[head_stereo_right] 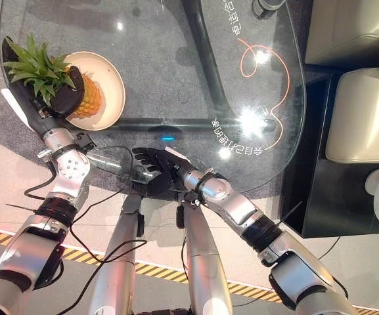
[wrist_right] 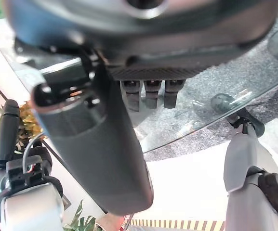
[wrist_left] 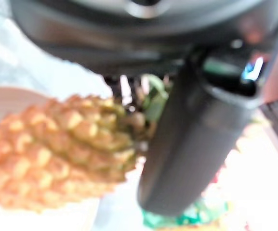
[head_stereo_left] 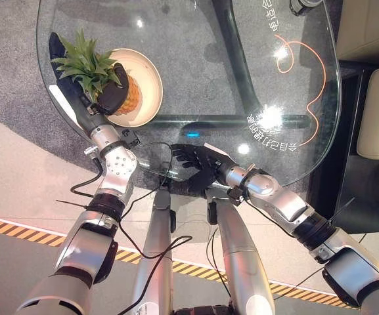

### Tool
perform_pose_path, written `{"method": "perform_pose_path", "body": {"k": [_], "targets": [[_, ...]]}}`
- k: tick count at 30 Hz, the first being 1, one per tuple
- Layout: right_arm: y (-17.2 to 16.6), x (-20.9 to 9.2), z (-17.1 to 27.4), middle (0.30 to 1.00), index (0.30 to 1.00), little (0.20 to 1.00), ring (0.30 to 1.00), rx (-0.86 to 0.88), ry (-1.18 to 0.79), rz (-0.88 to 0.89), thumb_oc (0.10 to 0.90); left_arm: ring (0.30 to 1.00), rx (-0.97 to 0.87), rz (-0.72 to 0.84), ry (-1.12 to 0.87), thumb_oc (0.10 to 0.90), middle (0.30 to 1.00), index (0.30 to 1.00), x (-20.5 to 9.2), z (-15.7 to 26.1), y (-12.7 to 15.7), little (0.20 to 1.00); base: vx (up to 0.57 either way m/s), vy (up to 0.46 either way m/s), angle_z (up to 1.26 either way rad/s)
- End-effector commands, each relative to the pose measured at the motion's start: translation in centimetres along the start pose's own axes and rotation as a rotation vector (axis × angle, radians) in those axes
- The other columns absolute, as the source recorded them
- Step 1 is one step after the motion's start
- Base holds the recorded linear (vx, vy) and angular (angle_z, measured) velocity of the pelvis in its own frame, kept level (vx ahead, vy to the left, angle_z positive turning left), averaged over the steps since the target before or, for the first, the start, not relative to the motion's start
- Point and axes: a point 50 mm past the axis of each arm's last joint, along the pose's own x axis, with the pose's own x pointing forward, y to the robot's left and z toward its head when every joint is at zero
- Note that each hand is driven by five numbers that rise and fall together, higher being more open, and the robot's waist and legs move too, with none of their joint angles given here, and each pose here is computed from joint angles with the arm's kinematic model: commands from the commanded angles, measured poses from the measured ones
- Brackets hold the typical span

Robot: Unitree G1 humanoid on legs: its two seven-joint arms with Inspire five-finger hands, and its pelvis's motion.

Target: Pick up the fruit to the plate

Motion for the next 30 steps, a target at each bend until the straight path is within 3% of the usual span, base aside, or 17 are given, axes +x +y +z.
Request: {"method": "perform_pose_path", "body": {"k": [1,30], "targets": [[2.96,-0.02,2.82,0.9,0.9,0.9,0.9,0.067,-0.198,0.092,0.8,0.9,-0.101,0.023,-0.145,0.8,0.9,0.9,2.01,3.03,0.36,0.9,0.0,0.0,0.0],[3.2,-0.07,2.8,0.9,0.9,0.9,0.9,0.074,-0.201,0.094,0.8,0.9,-0.089,0.032,-0.105,0.8,0.9,0.9,1.89,2.29,1.18,0.9,0.0,0.0,0.0]]}}
